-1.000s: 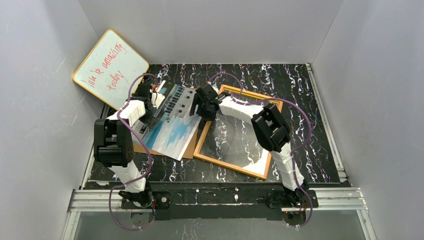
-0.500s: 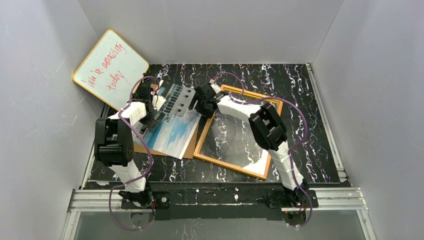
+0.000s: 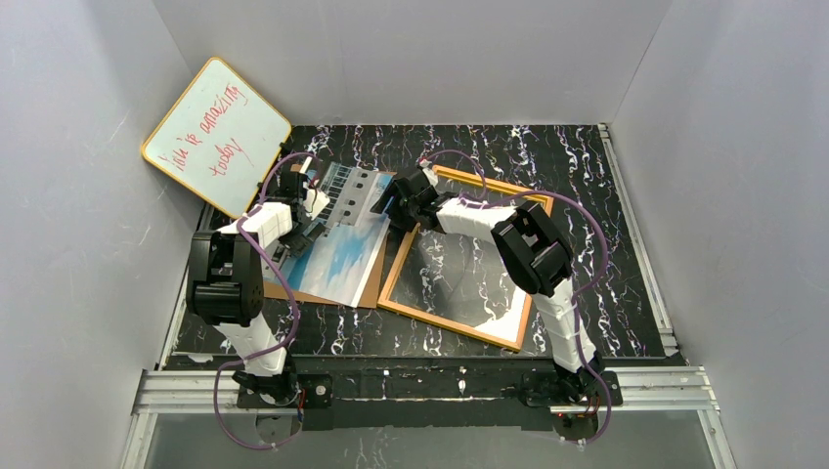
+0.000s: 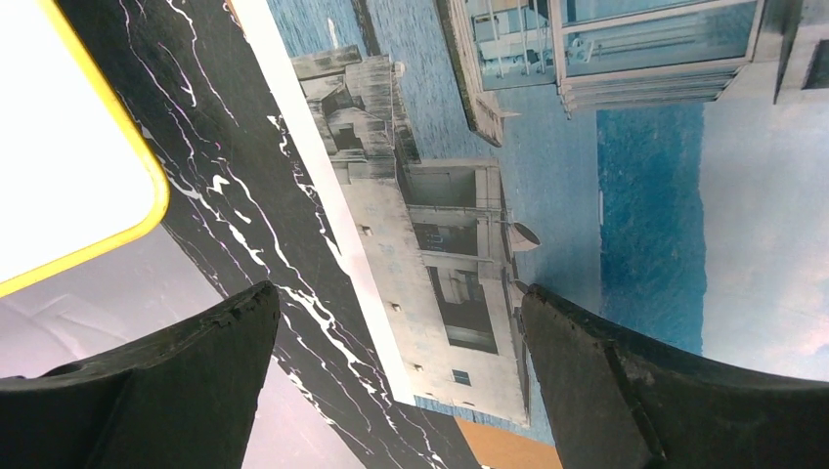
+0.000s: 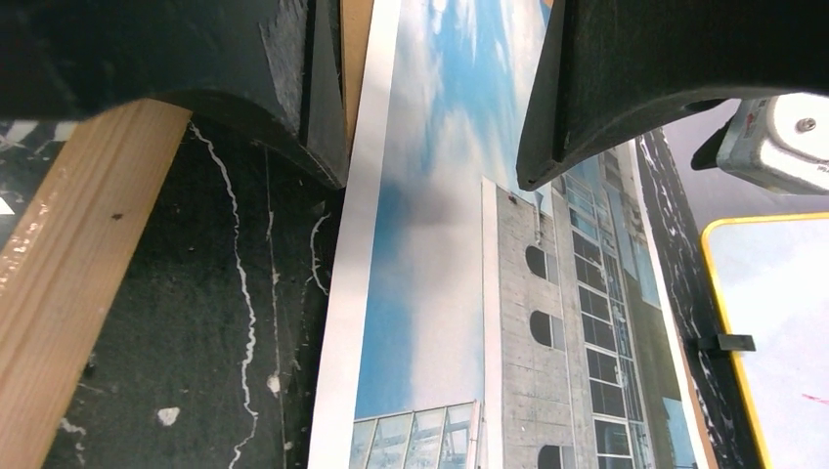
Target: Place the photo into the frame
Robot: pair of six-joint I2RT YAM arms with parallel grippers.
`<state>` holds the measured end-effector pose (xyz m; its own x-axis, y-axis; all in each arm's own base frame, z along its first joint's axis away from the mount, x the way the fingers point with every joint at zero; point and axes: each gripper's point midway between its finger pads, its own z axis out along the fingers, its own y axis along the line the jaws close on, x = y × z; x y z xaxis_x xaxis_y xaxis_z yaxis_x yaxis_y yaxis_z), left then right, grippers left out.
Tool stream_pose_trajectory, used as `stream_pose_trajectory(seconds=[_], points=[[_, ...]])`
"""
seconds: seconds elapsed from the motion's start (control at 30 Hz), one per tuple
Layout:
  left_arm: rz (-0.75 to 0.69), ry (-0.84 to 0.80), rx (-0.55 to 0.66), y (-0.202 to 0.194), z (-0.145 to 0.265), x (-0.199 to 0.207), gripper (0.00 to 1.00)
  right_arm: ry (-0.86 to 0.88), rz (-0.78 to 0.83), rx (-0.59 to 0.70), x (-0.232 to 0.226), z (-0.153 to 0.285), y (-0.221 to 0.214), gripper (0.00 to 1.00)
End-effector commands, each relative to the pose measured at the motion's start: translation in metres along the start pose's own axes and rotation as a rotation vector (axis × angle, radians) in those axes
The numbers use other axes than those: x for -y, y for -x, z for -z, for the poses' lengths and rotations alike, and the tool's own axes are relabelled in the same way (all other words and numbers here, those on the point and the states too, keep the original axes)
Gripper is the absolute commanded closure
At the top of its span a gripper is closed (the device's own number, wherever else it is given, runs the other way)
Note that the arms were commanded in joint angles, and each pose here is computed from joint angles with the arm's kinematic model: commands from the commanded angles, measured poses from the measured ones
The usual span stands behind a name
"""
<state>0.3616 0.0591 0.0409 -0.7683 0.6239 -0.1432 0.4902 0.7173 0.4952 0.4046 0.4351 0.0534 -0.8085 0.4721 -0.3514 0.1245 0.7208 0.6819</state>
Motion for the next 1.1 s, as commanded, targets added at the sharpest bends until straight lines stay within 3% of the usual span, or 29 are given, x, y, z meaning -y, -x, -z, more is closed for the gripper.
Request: stream_pose_trajectory(seconds=[0.0, 0.67, 0.77, 0.9, 1.0, 1.07], points=[[-0.052, -0.129, -0.125, -0.039, -0.018, 0.041, 0.06, 0.2, 0.015, 0.026, -0.064, 0.029, 0.013, 0.3], [-0.038, -0.145, -0.107, -0.036, -0.015, 0.042, 0.07, 0.297, 0.093, -0.023, -0.079, 0.038, 0.001, 0.35], [-0.035, -0.146, -0.101, -0.034, -0.012, 0.041, 0.07, 0.302, 0.096, -0.036, -0.077, 0.031, -0.003, 0.46], [-0.015, -0.166, -0.08, -0.026, 0.002, 0.036, 0.06, 0.291, 0.112, -0.055, -0.077, 0.021, -0.006, 0.78], [0.009, -0.175, -0.043, -0.016, 0.019, 0.027, 0.05, 0.276, 0.126, -0.043, -0.076, 0.021, -0.001, 0.95], [0.024, -0.173, -0.018, -0.009, 0.032, 0.019, 0.04, 0.278, 0.137, -0.027, -0.079, 0.027, 0.005, 0.99]])
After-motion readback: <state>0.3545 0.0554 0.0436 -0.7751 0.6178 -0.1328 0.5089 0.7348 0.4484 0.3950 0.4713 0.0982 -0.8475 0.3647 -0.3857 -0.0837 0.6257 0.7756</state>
